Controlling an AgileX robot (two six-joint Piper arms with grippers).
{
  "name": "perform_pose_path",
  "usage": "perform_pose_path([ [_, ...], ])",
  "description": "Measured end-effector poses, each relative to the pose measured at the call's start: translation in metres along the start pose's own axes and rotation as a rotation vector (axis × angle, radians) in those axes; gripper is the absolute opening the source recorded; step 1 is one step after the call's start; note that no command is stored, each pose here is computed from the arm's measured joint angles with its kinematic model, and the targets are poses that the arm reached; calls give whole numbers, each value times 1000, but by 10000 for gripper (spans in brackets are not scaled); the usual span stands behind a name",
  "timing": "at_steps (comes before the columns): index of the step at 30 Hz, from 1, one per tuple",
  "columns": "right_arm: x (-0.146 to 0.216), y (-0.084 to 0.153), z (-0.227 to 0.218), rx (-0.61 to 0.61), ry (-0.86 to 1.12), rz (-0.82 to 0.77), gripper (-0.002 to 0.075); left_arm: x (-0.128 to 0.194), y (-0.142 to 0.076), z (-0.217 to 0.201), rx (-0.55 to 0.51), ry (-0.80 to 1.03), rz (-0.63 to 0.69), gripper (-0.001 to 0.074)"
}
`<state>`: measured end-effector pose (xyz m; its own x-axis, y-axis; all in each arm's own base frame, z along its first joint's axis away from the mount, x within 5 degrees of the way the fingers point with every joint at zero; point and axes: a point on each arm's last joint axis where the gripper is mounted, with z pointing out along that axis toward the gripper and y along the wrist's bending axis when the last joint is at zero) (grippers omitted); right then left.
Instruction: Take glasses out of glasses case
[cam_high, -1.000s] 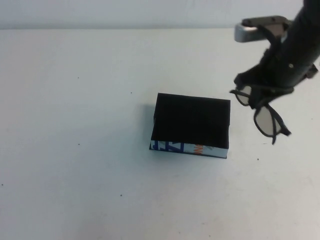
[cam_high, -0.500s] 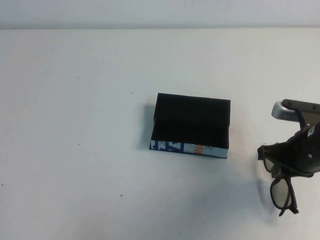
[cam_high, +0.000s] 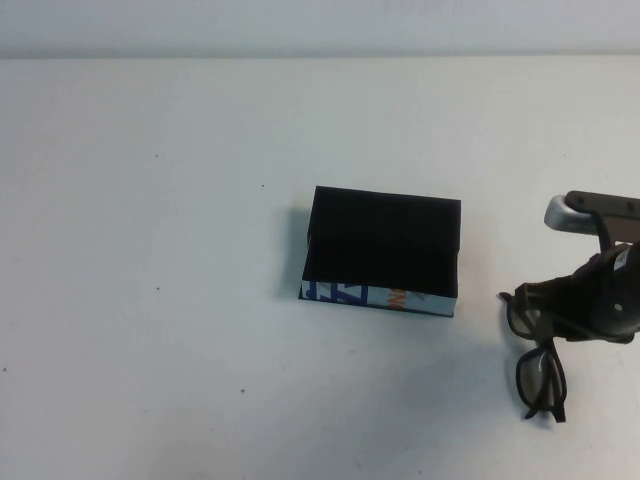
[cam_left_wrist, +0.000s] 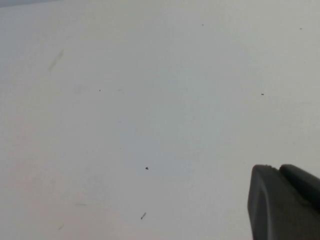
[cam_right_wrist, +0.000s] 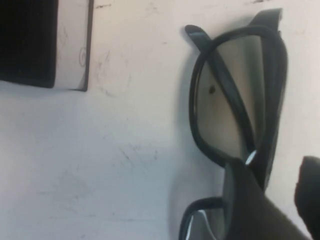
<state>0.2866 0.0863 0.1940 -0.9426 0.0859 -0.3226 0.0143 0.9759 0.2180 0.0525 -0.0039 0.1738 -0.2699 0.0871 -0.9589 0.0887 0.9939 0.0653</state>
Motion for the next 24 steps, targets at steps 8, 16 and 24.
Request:
perform_pose_path([
  [8,1,3,-30,-40,-135,-7,221,0,0,0,0,0,0,-4],
  [16,34,5,-116,-135,-497,-99,124,0,0,0,0,0,0,-4],
  [24,91,-14,-149,-173,-630,-122,3,0,0,0,0,0,0,-4],
])
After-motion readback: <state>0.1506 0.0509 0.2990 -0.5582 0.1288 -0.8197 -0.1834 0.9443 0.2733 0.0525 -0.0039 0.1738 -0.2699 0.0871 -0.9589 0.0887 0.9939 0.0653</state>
